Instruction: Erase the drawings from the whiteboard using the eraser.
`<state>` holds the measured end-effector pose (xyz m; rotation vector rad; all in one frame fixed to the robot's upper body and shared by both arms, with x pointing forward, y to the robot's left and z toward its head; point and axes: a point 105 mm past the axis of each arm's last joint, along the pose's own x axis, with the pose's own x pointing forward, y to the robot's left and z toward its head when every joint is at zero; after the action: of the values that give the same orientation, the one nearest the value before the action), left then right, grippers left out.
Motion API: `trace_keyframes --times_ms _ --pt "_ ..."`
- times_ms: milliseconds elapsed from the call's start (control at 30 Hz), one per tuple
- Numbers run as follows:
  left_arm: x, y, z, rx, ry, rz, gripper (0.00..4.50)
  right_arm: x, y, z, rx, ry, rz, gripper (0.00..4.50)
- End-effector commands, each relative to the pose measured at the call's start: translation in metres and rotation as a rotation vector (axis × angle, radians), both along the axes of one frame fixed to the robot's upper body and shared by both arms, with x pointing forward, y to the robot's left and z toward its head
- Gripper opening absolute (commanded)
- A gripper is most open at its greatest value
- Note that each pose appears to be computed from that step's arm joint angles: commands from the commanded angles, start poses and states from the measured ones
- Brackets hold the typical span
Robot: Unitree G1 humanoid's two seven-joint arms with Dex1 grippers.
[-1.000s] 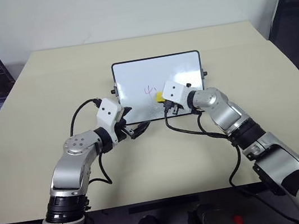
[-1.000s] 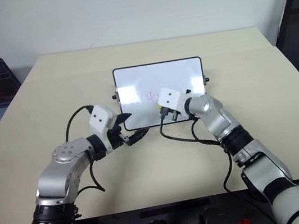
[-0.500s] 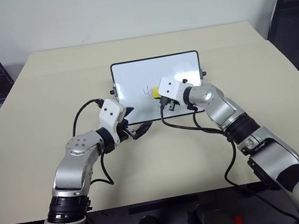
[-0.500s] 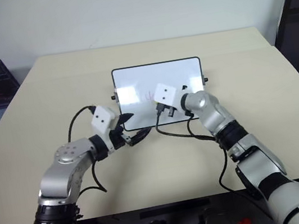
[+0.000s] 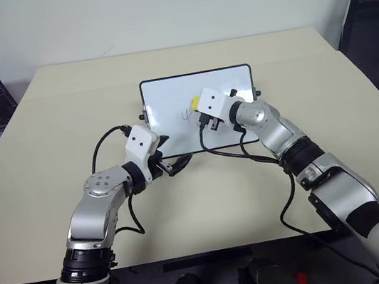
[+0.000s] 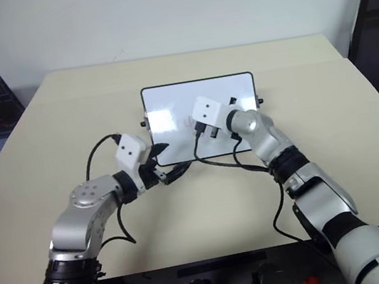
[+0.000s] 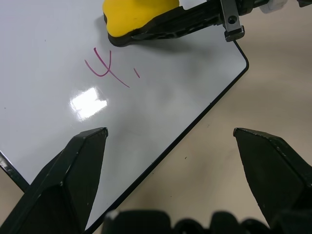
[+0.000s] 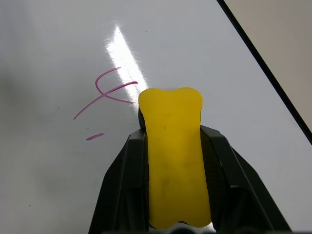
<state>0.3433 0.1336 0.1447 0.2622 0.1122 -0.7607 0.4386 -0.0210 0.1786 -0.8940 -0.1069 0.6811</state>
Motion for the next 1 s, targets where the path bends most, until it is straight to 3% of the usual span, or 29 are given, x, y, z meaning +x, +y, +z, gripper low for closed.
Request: trace_keyframes --times_ms 33,200,533,667,867,1000 --pt "-0.002 -0.004 0.013 -0.008 -0.047 -0.019 4.50 -0.001 -0.001 0.004 -0.019 0.001 0.014 1.09" --pt "-0.002 -0.004 0.011 -0.008 -0.044 -0.019 4.50 -0.012 -0.005 -0.018 -0.108 0.069 0.071 1.09" --pt "-0.002 -0.005 0.011 -0.008 -0.042 -0.028 4.50 -0.021 -0.012 -0.030 -0.184 0.087 0.093 1.09" --pt "-0.001 -0.005 0.011 -0.008 -0.043 -0.028 4.50 -0.022 -0.010 -0.027 -0.175 0.071 0.090 1.09" --pt "-0.002 -0.005 0.010 -0.009 -0.042 -0.026 4.50 -0.014 0.002 0.000 -0.058 -0.019 0.052 1.09" --pt "-0.002 -0.004 0.009 -0.009 -0.042 -0.024 4.50 -0.021 0.008 -0.013 -0.079 0.039 0.087 1.09"
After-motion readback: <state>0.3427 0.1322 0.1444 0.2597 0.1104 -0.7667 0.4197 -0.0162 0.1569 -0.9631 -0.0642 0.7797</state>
